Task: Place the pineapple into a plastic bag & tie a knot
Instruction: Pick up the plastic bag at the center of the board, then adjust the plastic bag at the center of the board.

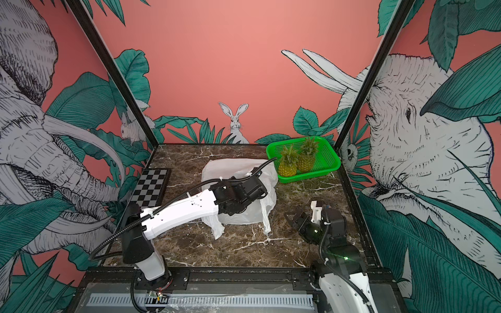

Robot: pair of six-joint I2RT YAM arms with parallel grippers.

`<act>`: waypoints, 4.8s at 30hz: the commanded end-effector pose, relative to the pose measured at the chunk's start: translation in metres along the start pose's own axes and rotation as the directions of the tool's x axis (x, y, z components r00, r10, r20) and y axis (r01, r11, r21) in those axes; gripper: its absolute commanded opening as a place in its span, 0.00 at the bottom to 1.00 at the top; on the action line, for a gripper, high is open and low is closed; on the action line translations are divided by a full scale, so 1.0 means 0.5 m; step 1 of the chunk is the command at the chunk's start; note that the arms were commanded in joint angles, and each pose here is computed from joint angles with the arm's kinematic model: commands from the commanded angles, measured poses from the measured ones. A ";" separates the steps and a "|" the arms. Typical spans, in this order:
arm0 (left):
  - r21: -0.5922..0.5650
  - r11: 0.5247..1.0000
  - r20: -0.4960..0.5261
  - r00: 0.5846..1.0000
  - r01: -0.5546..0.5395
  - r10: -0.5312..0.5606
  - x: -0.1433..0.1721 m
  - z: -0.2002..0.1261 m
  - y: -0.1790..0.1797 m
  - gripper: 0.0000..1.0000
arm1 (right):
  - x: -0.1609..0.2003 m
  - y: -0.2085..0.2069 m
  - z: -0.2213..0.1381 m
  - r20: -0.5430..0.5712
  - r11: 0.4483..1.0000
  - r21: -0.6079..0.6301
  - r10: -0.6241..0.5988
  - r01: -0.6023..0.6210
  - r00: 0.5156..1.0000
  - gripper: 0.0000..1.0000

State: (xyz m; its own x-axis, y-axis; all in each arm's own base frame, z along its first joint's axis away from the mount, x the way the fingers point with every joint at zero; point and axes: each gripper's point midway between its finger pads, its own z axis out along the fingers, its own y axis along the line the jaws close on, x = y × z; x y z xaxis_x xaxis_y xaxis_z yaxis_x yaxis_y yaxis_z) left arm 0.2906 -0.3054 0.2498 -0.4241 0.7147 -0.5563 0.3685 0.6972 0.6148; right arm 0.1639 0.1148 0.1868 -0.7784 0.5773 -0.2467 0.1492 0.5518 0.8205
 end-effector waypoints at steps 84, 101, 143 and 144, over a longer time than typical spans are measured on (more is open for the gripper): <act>0.430 0.712 -0.327 0.831 0.556 -0.451 -0.099 0.307 0.129 0.00 | -0.060 0.535 0.201 -0.037 0.677 -0.011 -0.736 0.736 0.676 0.93; 0.440 0.678 -0.277 0.807 0.589 -0.522 -0.133 0.311 0.171 0.06 | -0.138 0.443 0.275 0.004 0.710 0.212 -0.687 0.671 0.726 0.20; 0.359 0.926 -0.118 0.990 0.115 -0.077 0.110 -0.140 0.131 0.81 | -0.185 0.396 0.327 -0.029 0.776 0.194 -0.607 0.600 0.794 0.03; 0.359 0.928 -0.114 0.991 0.105 -0.068 0.112 -0.141 0.128 0.82 | -0.184 0.395 0.327 -0.030 0.777 0.194 -0.606 0.599 0.795 0.03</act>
State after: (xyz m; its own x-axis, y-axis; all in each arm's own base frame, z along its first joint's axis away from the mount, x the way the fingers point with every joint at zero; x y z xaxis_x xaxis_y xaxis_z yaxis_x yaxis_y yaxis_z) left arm 0.2272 -0.2458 0.2948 -0.5606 0.6171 -0.5522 0.6401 0.7460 0.1838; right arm 0.3588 0.2664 0.2817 -0.7423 0.0857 -0.6646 -0.2320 0.8976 0.3748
